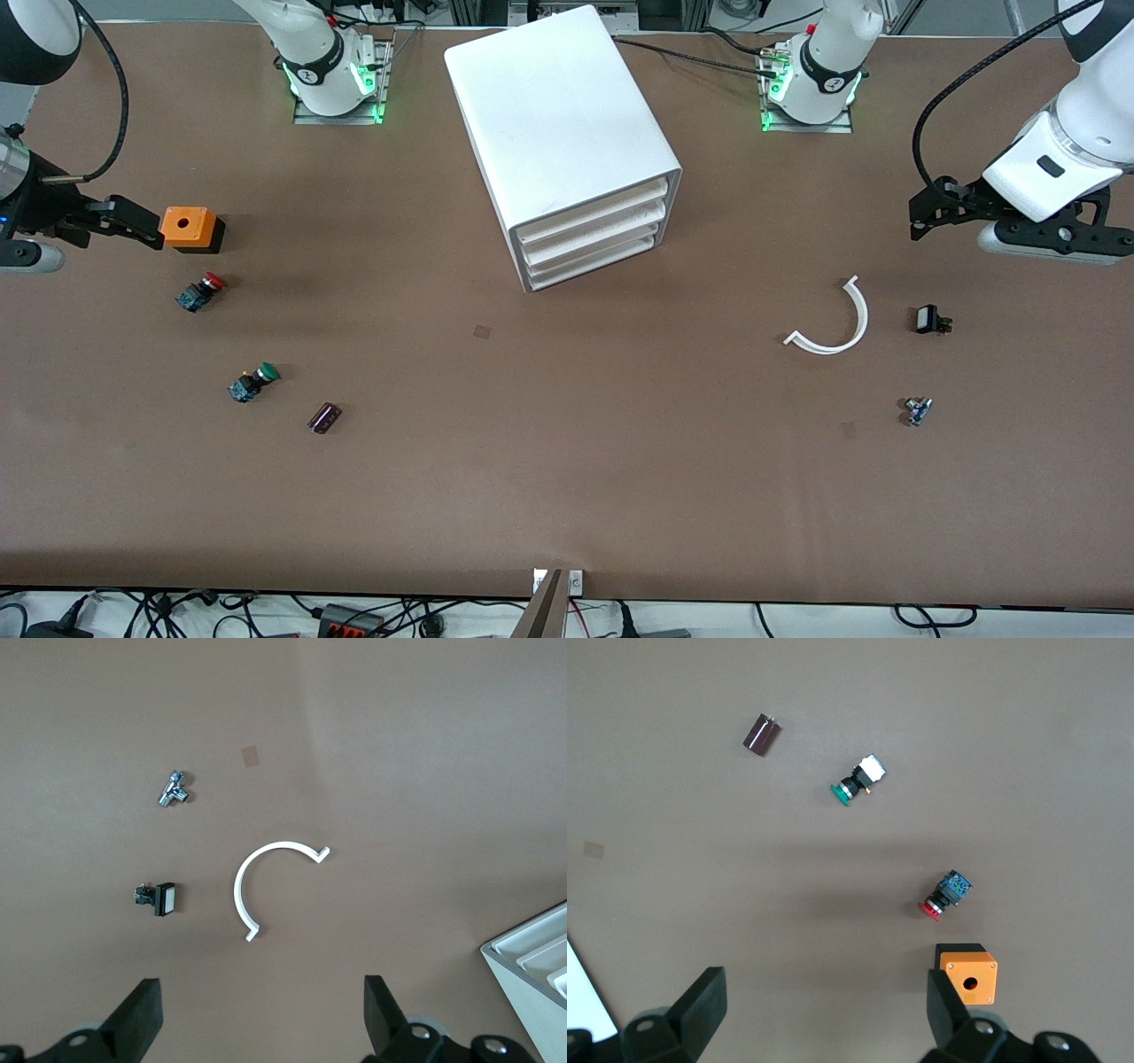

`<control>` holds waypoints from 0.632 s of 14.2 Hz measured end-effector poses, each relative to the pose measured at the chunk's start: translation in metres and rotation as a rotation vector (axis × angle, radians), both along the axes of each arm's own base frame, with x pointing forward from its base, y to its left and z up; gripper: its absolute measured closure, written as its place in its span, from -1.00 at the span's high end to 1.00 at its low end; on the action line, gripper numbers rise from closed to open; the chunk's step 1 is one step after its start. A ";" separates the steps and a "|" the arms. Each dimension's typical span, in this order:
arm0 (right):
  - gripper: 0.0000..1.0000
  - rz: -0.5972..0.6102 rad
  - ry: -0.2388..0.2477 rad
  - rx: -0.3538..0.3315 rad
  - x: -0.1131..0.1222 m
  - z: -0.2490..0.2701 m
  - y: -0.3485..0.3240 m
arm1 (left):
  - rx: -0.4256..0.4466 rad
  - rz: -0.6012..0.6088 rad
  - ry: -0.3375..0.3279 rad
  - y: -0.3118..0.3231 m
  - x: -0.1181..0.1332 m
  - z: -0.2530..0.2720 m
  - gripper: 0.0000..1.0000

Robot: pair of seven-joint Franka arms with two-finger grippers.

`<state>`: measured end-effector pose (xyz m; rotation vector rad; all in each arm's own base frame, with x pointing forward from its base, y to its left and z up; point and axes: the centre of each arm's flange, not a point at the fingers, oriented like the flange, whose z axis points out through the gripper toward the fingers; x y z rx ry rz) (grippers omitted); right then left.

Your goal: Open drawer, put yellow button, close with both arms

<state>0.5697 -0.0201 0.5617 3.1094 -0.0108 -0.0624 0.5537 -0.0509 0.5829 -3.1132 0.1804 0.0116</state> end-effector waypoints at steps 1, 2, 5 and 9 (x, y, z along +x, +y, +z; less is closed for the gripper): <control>1.00 0.000 0.000 0.000 0.000 0.000 0.000 | 0.000 0.000 0.000 0.000 0.000 0.000 1.00; 1.00 0.000 0.000 0.000 0.000 0.000 0.000 | 0.000 0.000 0.000 0.000 0.000 0.000 1.00; 1.00 0.000 0.000 0.000 0.000 0.000 0.000 | 0.000 -0.002 -0.003 0.000 0.000 0.000 1.00; 1.00 0.000 -0.001 0.000 0.000 0.000 0.000 | -0.001 -0.002 -0.005 0.000 0.001 0.000 1.00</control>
